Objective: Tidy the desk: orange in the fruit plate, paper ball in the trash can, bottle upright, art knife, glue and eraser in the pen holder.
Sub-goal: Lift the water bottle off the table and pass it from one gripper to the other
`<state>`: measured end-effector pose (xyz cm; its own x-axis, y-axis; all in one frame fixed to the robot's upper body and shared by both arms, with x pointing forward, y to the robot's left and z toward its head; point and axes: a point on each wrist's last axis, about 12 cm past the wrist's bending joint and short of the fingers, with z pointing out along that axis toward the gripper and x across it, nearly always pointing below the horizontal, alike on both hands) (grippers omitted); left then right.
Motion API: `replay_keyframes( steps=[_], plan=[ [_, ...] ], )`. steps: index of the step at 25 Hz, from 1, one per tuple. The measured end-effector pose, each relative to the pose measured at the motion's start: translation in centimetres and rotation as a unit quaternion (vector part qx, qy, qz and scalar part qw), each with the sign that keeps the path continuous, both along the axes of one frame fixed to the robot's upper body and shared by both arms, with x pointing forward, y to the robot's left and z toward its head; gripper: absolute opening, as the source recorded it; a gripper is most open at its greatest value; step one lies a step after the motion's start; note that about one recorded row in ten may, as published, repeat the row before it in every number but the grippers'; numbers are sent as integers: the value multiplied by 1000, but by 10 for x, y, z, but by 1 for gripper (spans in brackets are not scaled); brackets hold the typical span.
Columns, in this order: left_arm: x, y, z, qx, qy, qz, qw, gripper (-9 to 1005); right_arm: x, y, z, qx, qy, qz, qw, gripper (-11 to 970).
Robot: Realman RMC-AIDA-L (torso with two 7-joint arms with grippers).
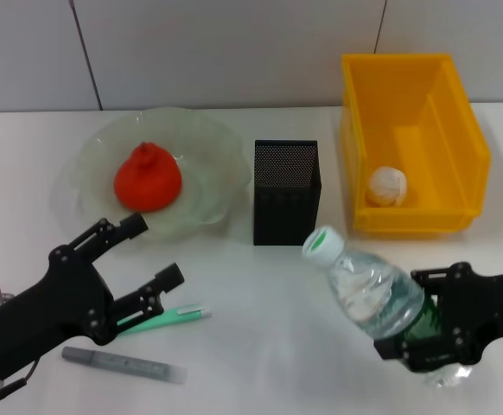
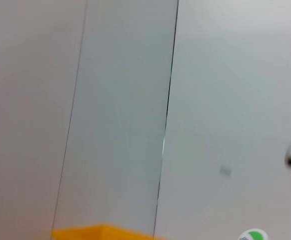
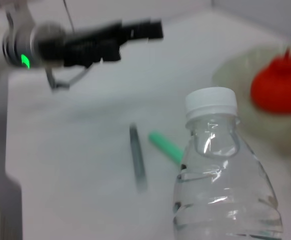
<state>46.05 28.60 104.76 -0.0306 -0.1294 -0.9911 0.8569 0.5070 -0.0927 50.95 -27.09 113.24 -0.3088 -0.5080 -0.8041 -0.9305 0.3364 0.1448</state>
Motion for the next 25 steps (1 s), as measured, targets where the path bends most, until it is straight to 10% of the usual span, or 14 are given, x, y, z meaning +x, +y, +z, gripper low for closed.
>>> replay_keyframes(
  steps=[8, 25],
  plan=[
    [1, -21, 10, -89, 10, -42, 995, 788, -10, -11, -26, 119, -67, -3, 991, 752],
    [16, -55, 19, -107, 24, -125, 986, 786, -17, 16, -53, 236, -130, 38, 962, 752]
  ],
)
